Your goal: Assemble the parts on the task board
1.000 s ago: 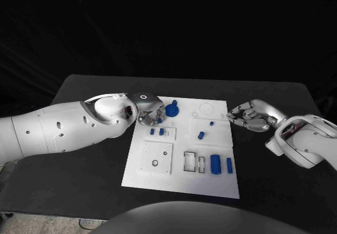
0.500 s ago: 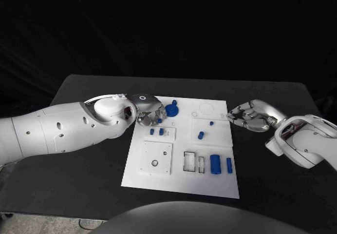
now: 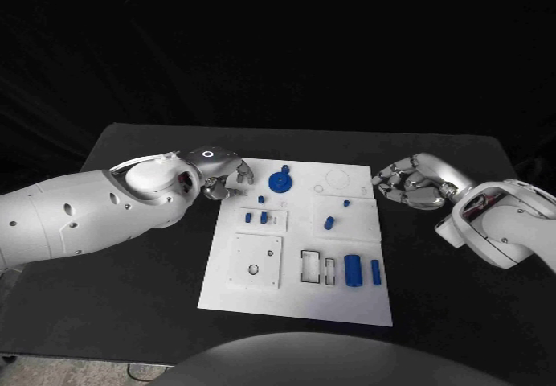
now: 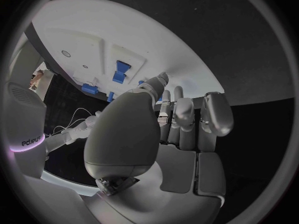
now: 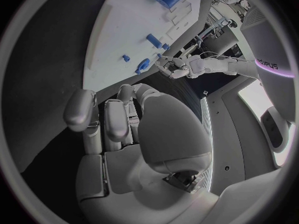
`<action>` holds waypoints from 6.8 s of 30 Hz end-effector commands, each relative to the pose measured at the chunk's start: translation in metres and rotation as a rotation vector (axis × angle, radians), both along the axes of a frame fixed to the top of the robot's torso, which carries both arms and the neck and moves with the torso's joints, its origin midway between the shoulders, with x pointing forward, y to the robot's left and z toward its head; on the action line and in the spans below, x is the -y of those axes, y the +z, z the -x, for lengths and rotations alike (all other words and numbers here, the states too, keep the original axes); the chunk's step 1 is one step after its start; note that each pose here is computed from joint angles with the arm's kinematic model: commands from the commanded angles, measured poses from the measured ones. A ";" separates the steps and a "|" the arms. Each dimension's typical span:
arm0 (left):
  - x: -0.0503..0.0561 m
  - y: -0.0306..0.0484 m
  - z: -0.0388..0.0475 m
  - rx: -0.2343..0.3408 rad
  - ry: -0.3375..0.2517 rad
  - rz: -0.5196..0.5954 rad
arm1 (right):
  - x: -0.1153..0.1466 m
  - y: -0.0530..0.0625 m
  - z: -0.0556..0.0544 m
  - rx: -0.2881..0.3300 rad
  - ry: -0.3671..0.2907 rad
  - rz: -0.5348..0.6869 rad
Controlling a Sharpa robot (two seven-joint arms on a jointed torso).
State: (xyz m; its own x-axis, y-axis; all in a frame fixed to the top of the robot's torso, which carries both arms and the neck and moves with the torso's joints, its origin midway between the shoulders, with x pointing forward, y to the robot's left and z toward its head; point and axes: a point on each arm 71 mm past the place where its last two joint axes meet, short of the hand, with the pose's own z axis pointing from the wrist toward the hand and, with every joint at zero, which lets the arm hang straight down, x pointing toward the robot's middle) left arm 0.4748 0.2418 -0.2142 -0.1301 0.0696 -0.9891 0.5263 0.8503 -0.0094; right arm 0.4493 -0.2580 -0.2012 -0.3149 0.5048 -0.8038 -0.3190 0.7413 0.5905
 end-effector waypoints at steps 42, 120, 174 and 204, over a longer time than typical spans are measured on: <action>0.010 0.0088 0.0353 -0.495 0.016 1.486 | -0.027 0.003 0.002 0.126 0.153 0.651; 0.016 -0.0085 0.0346 -0.658 0.024 1.447 | -0.043 -0.033 -0.008 0.127 0.153 0.435; 0.024 -0.0219 0.0348 -0.693 0.035 1.458 | -0.194 -0.066 0.060 0.146 0.538 0.354; 0.026 -0.0245 0.0340 -0.719 0.049 1.452 | -0.191 -0.069 0.066 0.118 0.545 0.367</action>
State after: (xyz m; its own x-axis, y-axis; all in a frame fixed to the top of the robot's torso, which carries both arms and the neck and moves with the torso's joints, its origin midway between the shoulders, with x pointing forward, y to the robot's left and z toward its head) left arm 0.4416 0.2183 -0.2389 -0.5272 -0.8491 0.0328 0.0408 -0.0638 -0.9971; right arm 0.3838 -0.0672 -0.2682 -0.3467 0.0081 -0.9379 -0.7478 0.6012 0.2816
